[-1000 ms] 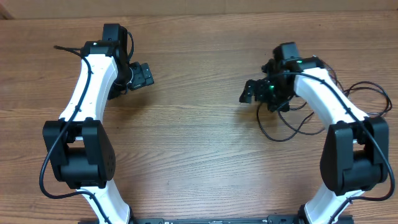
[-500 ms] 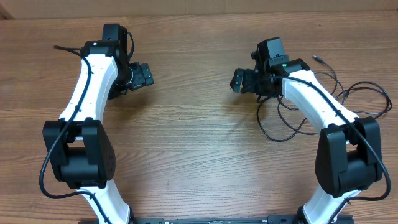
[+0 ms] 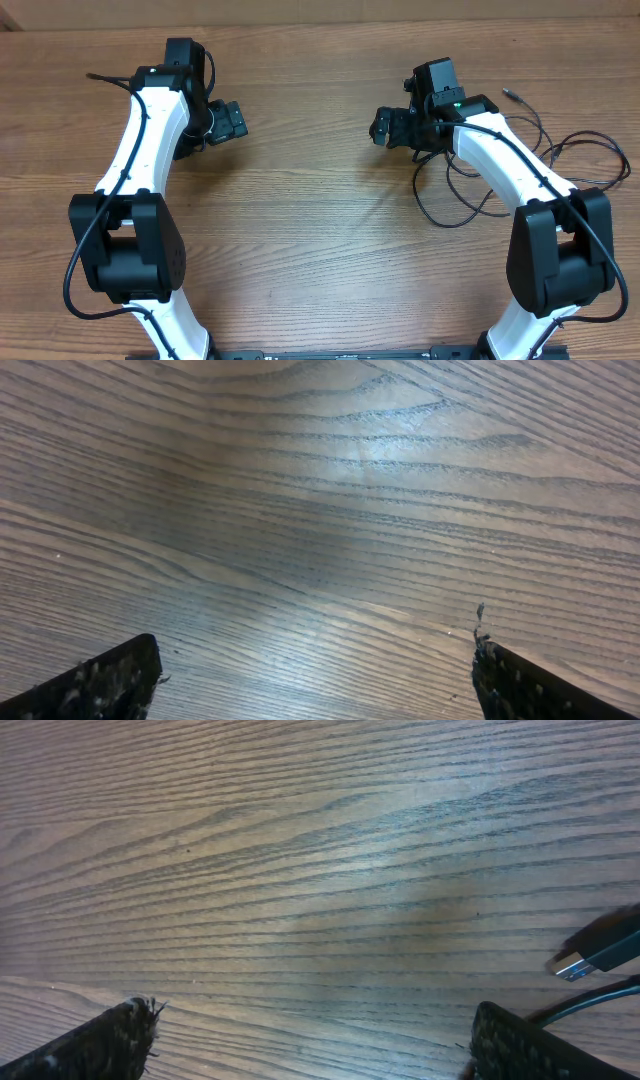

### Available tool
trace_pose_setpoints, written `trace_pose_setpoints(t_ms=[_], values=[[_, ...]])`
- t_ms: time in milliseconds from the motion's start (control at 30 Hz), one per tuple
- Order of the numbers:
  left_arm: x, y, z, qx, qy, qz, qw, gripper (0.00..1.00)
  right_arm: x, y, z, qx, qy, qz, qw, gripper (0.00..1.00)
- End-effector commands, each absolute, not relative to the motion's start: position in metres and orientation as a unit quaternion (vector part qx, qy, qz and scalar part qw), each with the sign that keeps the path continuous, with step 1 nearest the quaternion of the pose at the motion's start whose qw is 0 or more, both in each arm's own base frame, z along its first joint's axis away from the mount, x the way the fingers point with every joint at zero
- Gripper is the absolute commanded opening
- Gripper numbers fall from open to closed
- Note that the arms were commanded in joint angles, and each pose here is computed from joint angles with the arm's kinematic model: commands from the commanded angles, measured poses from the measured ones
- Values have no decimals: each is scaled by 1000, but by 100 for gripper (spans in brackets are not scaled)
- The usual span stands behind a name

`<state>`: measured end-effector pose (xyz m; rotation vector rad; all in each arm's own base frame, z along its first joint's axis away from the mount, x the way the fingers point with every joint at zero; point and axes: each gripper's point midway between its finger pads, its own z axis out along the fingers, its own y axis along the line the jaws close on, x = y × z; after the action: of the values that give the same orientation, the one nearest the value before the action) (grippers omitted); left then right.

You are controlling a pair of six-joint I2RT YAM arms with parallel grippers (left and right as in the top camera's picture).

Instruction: Untangle cables

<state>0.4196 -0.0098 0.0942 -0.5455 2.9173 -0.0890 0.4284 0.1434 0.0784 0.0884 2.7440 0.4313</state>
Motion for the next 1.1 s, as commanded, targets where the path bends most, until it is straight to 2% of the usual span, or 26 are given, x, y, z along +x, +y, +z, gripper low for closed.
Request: trace_pose_setpoints(t_ms=[0,1067], values=[[422,-11,97,-174,980,-26,92,100,431,144,88,33,969,153,194,100],[422,-6,95,-181,979,-26,90,100,431,144,88,33,969,153,194,100]])
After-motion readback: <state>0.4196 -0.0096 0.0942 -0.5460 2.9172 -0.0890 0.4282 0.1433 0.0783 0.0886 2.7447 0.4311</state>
